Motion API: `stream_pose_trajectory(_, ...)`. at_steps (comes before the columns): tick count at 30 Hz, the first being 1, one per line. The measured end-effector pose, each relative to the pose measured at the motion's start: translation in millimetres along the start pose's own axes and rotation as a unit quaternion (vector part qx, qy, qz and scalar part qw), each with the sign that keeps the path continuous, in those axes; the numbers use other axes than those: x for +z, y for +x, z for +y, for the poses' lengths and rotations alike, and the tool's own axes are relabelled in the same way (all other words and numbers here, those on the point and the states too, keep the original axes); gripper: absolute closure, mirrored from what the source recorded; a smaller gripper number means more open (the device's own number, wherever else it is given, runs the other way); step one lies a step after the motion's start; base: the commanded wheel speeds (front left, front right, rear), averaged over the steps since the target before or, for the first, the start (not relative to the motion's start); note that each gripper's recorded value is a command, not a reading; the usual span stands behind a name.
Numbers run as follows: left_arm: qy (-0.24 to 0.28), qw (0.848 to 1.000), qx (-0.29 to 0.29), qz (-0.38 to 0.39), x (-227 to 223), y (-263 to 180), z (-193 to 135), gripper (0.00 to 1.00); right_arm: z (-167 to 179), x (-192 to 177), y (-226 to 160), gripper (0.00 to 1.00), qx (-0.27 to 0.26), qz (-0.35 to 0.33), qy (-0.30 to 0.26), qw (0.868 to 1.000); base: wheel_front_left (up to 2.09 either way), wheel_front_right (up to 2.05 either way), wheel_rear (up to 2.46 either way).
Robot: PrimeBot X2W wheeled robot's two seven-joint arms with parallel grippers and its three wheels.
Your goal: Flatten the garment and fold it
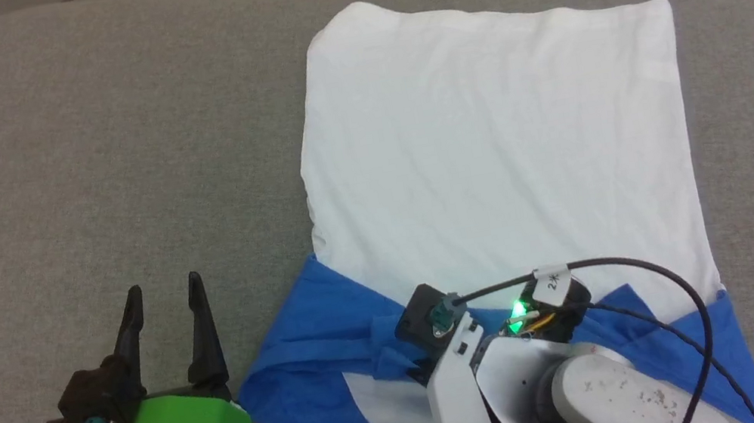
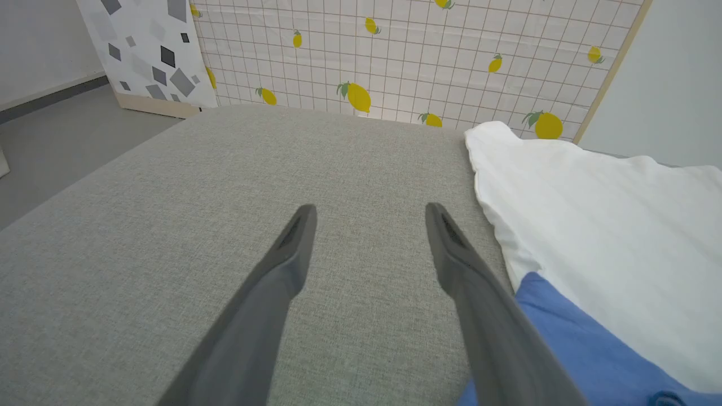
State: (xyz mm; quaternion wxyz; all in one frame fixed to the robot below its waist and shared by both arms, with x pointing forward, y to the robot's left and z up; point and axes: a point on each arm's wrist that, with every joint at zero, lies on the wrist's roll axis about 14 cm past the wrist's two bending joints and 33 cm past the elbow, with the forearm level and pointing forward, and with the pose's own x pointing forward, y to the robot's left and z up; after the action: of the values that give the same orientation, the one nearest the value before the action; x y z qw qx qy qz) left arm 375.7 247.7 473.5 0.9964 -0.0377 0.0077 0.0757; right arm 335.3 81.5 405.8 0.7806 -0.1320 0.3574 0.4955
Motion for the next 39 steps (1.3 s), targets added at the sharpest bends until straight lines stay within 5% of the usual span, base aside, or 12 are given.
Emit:
stream_pose_trajectory(1, 0.0, 1.0, 0.001, 0.002, -1.1, -0.1, 0.5, 0.0, 1.4, -1.6, 1.9, 0.55, 0.006, 0.003, 0.004, 1.0, 0.0, 0.0, 0.0)
stream_pose_trajectory(2, 0.0, 1.0, 0.001, 0.003, -1.9, -0.1, 0.7, 0.0, 2.9, -1.1, 2.8, 0.0, 0.011, 0.001, 0.008, 1.0, 0.0, 0.0, 0.0)
stream_pose_trajectory(10, -0.004, 1.0, -0.011, -0.005, 2.8, 2.0, -8.2, 0.0, -24.0, 66.5, -32.4, 0.0, -0.02, -0.174, 0.07, 0.982, 0.0, 0.0, 0.0)
stream_pose_trajectory(18, 0.007, 0.998, -0.052, -0.017, 10.1, 12.8, -29.0, 0.0, -88.2, 95.5, -126.0, 0.0, -0.16, -0.38, 0.125, 0.903, 0.0, 0.0, 0.0)
stream_pose_trajectory(28, 0.091, 0.979, -0.183, -0.002, 47.9, 100.4, -85.8, 0.0, -153.9, 41.7, -197.1, 0.0, -0.319, -0.443, 0.163, 0.822, 0.0, 0.0, 0.0)
stream_pose_trajectory(32, 0.116, 0.968, -0.217, 0.044, 50.7, 138.4, -99.5, 0.0, -170.8, 19.9, -199.2, 0.0, -0.344, -0.435, 0.186, 0.811, 0.0, 0.0, 0.0)
stream_pose_trajectory(39, 0.135, 0.953, -0.241, 0.125, 43.7, 201.8, -115.8, 0.0, -190.9, -12.1, -184.4, 0.0, -0.362, -0.402, 0.217, 0.812, 0.0, 0.0, 0.0)
